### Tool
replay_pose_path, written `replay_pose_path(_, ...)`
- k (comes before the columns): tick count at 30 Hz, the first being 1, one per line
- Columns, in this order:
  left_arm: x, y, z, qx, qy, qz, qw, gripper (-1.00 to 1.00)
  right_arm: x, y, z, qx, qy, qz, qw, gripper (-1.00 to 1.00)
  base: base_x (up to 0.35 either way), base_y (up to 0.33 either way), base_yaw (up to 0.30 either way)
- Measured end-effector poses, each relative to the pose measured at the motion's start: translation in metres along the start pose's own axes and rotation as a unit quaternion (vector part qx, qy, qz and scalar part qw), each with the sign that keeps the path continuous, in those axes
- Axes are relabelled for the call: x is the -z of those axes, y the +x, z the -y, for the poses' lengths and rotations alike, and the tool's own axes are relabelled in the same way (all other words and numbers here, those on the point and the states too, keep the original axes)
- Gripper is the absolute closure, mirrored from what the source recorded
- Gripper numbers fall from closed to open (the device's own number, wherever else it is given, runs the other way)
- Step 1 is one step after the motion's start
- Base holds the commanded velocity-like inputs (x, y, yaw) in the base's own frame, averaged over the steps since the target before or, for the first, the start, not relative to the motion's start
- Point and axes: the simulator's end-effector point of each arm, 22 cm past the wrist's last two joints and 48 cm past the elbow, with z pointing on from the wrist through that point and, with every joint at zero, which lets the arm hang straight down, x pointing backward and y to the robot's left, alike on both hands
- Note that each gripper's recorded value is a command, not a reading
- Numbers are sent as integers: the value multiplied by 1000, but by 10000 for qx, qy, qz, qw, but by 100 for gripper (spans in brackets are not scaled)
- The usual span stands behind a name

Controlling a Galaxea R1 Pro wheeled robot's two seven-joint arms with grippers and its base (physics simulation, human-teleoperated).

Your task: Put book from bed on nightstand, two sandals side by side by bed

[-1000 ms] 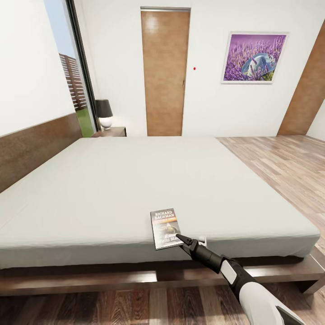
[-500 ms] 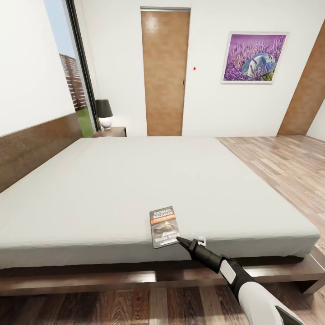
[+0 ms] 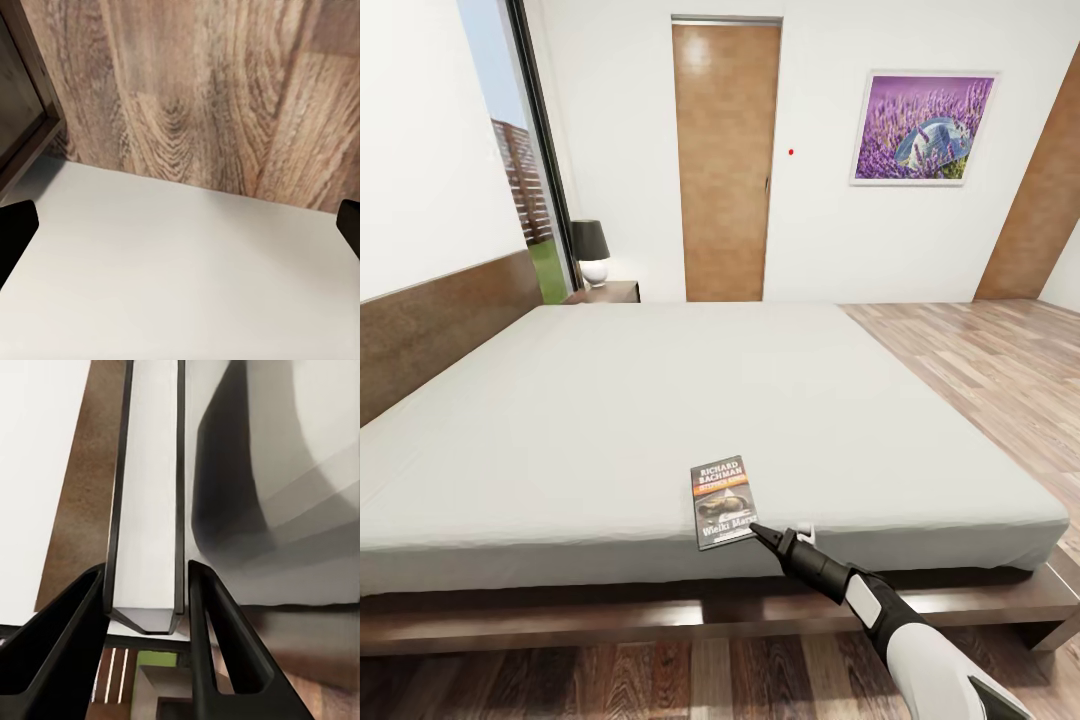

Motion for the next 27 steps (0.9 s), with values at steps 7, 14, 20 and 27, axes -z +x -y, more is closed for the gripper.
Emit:
replay_pose_path(7,13,3,-4,0,6,-3,10000,-100,-1,-8,-13,88,-1,43,10000,100,0,0,0)
replay_pose_path(14,28,6,-7,-3,16,-5,10000,-100,-3,-14,-29,113,-15,54,9999,100,0,0,0)
replay_pose_path(20,41,9,-11,-5,18,-10,10000,-100,-4,-21,-41,204,-25,110,9997,100,0,0,0)
replay_pose_path(27,55,13,-15,-5,22,-13,10000,-100,-4,-28,-55,231,-26,128,9996,100,0,0,0)
